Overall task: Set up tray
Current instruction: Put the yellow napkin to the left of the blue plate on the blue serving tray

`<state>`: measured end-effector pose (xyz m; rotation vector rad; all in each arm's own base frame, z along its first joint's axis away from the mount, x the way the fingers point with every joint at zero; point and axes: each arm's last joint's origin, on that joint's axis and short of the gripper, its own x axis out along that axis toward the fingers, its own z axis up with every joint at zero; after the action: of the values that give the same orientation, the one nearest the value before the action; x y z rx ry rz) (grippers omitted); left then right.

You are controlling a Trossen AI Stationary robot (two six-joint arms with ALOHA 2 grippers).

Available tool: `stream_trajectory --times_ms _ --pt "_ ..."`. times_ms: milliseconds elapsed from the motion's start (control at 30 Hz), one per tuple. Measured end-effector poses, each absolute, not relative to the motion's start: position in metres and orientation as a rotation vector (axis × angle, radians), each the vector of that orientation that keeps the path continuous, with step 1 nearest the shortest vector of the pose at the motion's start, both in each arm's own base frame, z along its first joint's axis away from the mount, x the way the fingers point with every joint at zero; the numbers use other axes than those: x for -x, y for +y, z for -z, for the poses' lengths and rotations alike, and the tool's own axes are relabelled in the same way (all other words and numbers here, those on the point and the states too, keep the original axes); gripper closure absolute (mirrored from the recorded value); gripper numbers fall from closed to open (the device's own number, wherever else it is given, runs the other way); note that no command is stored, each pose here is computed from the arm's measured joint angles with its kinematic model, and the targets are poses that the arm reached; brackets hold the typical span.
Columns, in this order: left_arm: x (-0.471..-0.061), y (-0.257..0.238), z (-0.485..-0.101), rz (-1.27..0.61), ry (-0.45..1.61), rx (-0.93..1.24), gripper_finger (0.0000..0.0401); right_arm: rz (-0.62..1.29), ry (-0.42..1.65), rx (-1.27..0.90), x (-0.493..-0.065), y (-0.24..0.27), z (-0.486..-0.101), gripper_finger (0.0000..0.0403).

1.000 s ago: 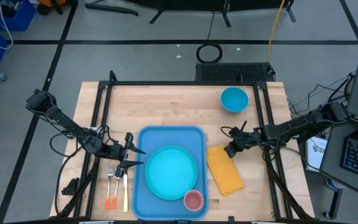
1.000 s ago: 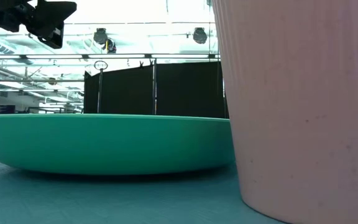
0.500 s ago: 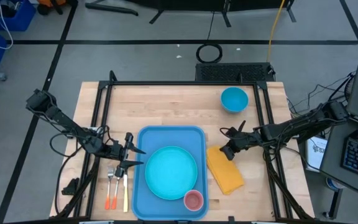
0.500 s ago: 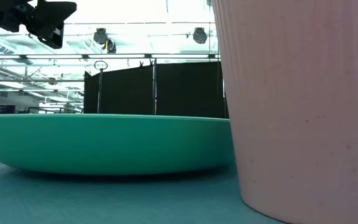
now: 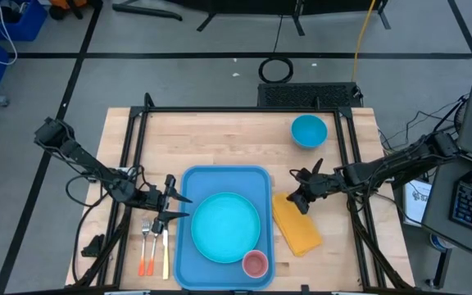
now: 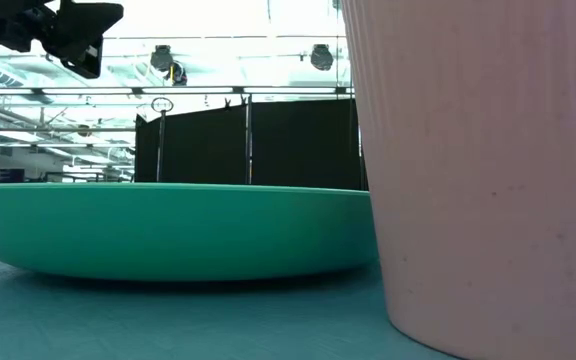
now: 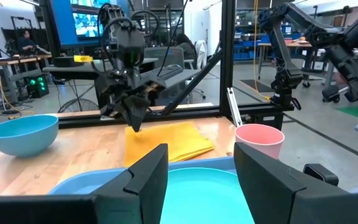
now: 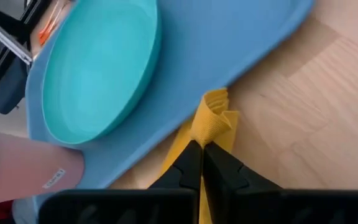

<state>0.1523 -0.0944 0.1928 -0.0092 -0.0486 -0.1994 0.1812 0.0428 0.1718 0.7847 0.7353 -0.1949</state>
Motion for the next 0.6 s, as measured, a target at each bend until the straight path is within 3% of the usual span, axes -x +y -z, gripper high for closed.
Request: stream_trajectory --times_ms 600 --pt "-0.152 -0.094 -0.191 0.2 -0.036 0.005 0.0212 0.113 0.698 -0.657 -0.19 0.045 -0.192 0.0403"
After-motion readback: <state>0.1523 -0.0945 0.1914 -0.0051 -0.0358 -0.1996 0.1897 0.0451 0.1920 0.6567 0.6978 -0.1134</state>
